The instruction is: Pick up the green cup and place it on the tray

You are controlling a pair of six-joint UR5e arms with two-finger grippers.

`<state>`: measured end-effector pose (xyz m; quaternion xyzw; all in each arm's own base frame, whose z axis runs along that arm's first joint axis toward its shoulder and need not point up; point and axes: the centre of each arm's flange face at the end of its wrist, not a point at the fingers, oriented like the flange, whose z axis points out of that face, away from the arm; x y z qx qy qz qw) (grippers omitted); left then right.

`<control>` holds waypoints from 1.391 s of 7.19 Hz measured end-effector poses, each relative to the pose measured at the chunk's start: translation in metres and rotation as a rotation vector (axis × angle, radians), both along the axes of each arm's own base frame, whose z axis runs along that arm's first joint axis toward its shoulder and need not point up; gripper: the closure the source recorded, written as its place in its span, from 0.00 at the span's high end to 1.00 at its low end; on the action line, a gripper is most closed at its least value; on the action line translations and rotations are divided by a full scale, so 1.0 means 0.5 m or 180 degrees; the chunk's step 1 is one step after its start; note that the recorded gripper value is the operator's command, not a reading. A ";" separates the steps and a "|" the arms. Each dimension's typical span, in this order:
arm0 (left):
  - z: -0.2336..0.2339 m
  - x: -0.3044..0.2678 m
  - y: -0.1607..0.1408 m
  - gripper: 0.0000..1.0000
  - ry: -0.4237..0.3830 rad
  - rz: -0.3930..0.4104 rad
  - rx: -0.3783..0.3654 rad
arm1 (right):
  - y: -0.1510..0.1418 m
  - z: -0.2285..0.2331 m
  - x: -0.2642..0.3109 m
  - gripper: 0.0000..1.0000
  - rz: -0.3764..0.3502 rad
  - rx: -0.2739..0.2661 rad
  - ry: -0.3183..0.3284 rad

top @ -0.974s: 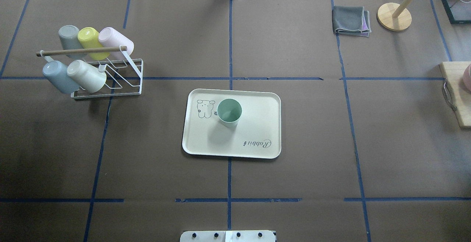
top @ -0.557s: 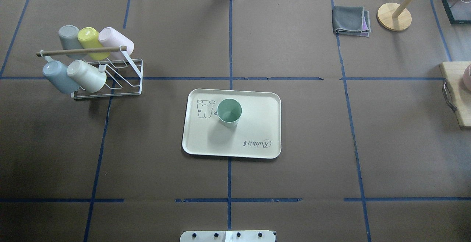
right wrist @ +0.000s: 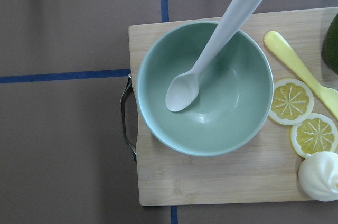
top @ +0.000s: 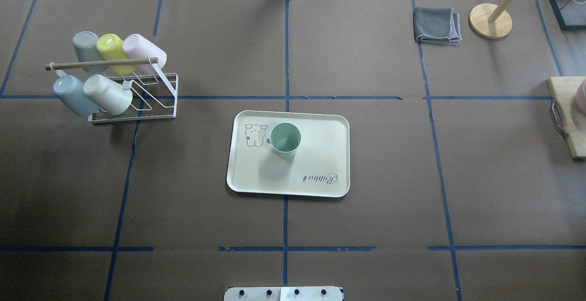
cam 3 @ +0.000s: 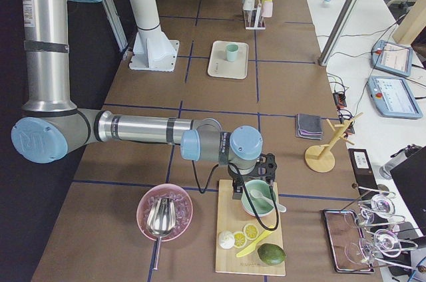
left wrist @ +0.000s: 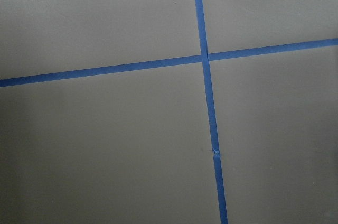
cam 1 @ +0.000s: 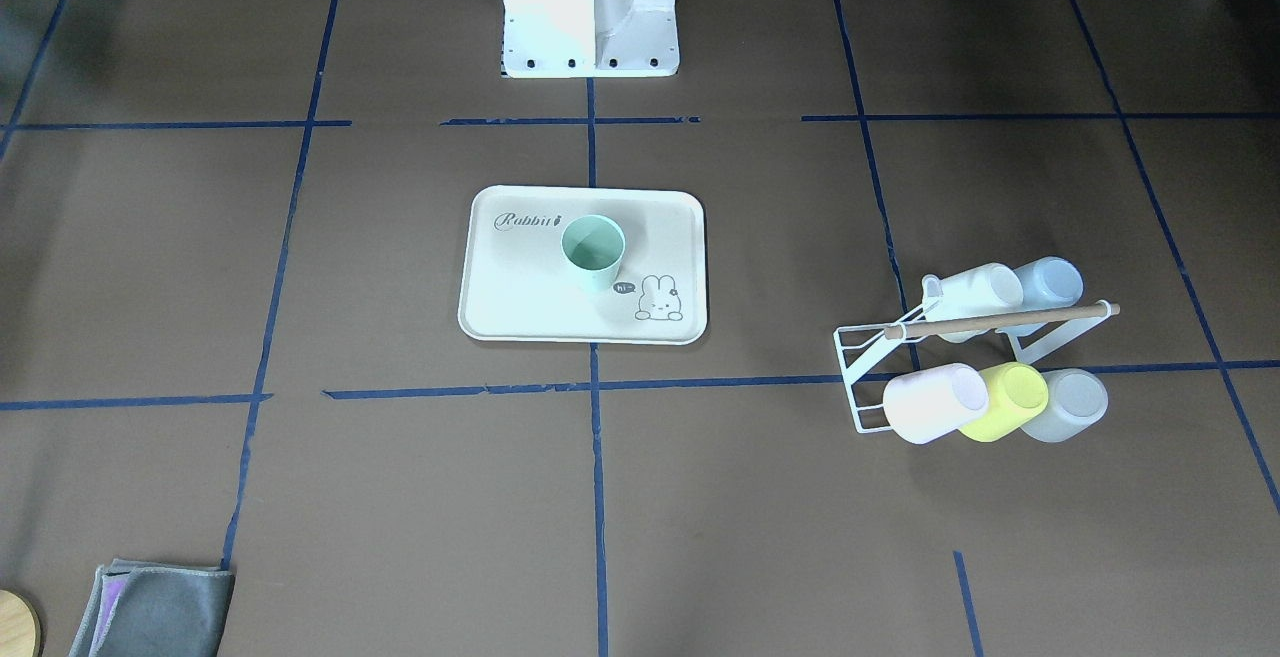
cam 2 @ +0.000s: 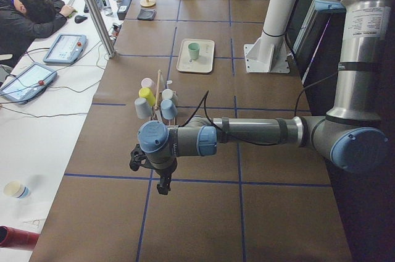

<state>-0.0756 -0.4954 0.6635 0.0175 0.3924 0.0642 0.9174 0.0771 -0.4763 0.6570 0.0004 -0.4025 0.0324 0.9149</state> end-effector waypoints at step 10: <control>-0.002 0.000 0.006 1.00 -0.0008 -0.0001 0.0011 | -0.013 -0.023 0.015 1.00 0.0044 0.0074 0.0043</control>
